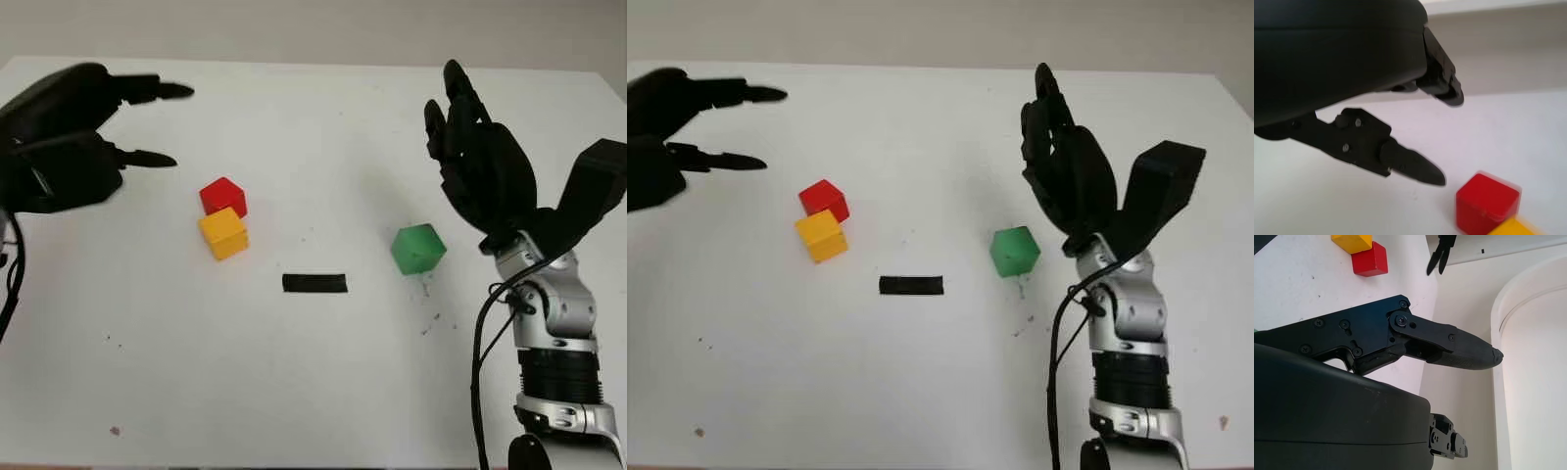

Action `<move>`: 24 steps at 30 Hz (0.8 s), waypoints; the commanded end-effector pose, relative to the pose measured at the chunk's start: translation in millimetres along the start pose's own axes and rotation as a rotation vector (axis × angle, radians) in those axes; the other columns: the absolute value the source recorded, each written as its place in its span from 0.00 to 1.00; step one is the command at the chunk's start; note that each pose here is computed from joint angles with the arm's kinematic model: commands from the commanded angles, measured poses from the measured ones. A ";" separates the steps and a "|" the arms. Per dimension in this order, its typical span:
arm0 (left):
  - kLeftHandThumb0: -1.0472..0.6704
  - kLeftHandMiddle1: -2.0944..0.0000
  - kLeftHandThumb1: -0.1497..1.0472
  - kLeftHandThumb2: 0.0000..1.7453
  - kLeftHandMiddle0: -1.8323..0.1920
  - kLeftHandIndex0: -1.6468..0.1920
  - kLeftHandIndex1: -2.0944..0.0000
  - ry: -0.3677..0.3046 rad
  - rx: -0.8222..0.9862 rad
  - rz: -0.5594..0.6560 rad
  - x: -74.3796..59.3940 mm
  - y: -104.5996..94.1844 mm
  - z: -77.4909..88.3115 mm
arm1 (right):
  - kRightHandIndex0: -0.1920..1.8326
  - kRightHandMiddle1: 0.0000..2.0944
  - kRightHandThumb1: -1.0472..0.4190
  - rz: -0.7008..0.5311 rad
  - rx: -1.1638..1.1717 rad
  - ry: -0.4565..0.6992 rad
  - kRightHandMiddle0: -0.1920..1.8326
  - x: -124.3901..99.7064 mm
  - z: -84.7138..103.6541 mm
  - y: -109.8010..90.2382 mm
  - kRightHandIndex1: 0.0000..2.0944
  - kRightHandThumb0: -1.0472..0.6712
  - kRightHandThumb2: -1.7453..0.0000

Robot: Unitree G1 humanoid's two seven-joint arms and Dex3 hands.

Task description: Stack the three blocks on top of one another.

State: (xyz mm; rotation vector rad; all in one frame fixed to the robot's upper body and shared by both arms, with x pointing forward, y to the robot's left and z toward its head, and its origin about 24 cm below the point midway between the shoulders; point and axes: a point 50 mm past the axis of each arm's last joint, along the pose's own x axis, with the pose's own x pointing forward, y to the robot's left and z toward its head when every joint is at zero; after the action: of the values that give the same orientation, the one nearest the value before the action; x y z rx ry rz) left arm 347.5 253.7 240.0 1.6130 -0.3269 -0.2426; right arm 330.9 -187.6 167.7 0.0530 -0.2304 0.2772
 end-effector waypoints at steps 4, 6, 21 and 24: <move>0.41 0.99 0.83 0.03 0.83 0.66 0.97 -0.095 0.341 -0.049 12.2 -5.7 7.4 | 0.00 0.00 0.00 -0.002 -0.036 -0.002 0.00 -3.3 2.2 -2.3 0.00 0.16 0.60; 0.40 0.99 0.82 0.02 0.83 0.67 0.97 -0.137 0.431 -0.058 17.2 -9.7 12.4 | 0.00 0.00 0.00 -0.004 -0.037 0.000 0.00 -4.3 1.4 -2.5 0.00 0.16 0.60; 0.35 0.98 0.79 0.03 0.86 0.71 0.98 -0.272 0.557 0.002 33.1 -1.7 35.0 | 0.00 0.00 0.00 -0.008 -0.056 0.013 0.00 -9.4 -5.0 0.5 0.00 0.18 0.59; 0.34 0.98 0.80 0.03 0.86 0.71 0.98 -0.273 0.533 0.000 33.7 -0.5 36.3 | 0.00 0.00 0.00 -0.013 -0.055 0.017 0.00 -9.9 -5.4 0.8 0.00 0.18 0.59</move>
State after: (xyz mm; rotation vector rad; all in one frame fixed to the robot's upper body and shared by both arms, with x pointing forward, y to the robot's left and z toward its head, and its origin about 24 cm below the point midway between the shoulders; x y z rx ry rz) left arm 365.0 211.4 228.3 2.1178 -0.6169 -0.4225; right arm 325.8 -187.6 157.9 0.0063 -0.2044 0.2624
